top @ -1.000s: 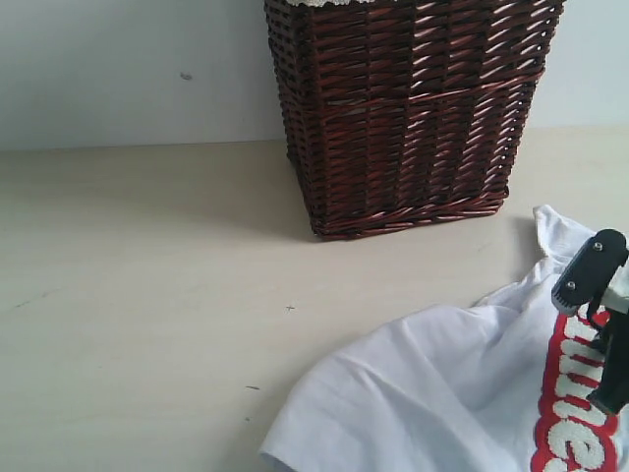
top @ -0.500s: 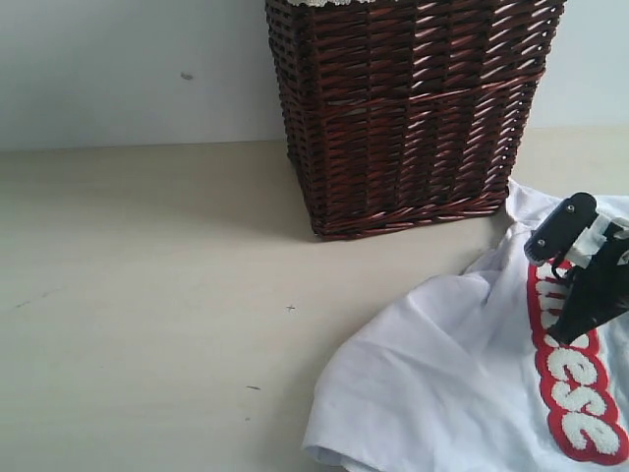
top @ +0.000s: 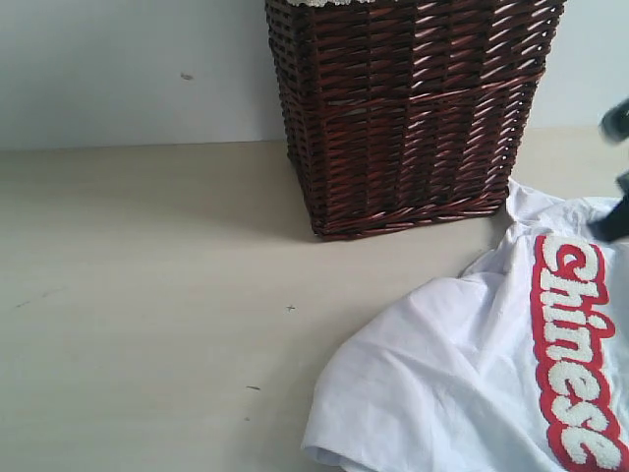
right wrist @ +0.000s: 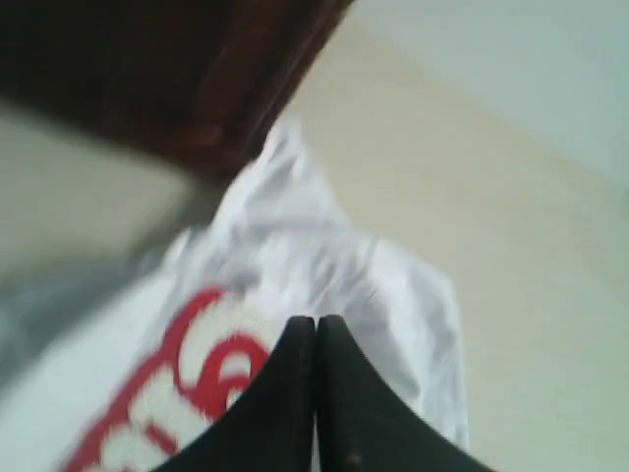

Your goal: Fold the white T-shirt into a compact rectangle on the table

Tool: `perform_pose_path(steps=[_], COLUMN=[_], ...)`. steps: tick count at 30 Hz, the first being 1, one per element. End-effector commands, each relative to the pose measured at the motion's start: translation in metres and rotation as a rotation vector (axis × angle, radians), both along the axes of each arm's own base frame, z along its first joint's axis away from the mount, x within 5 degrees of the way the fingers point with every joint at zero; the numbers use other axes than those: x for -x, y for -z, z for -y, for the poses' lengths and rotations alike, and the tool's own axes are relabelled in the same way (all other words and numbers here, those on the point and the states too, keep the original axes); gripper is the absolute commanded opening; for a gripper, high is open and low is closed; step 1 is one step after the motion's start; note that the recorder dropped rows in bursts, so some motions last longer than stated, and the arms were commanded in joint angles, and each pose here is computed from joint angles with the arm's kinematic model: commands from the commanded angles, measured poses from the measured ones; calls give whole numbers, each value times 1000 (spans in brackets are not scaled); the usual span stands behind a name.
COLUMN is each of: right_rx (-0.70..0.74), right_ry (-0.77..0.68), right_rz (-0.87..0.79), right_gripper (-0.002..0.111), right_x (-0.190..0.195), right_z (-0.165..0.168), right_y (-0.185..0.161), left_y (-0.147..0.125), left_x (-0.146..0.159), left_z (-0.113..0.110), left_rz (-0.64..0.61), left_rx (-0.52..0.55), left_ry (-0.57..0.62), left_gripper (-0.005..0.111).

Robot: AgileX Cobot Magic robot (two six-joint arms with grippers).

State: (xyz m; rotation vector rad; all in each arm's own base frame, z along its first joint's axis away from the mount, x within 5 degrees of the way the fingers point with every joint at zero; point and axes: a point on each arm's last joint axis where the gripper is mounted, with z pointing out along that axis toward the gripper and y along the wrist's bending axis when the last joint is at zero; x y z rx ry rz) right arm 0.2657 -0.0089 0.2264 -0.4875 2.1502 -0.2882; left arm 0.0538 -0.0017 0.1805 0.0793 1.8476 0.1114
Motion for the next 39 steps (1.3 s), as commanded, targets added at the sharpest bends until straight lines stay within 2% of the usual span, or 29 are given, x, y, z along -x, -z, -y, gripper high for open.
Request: perform_pose_path(steps=[1,2,4,9,14,18,20,22,33,39], right_rx=[-575,-679,-729,-619,-612,-453,-388,-323,-339,-341], right_ry=[365,414,423,323,286,210,146,74,1,0], right_rz=[366,409,449,549,634,705,736,659,473,468], right_gripper=[0,0,0,0,0,0,0,0,0,0], right_x=[34,43,63,126,173,198,207,209,210,210], right_z=[6,7,6,3,1,0,-4,-10,-19,-19], right_y=[-59,-65,-68,-55,-22,10,10,17,33,33], left_y=[-1,-1,-1,-1,-1,-1,-1,-1,-1,-1], left_x=[0,0,0,0,0,0,0,0,0,0], left_z=[0,0,0,0,0,0,0,0,0,0], left_rz=[12,12,12,12,12,12,12,12,12,12], left_rx=[1,1,1,1,1,1,1,1,0,0], left_ry=[4,4,4,4,4,4,4,4,4,4], left_gripper=[0,0,0,0,0,0,0,0,0,0])
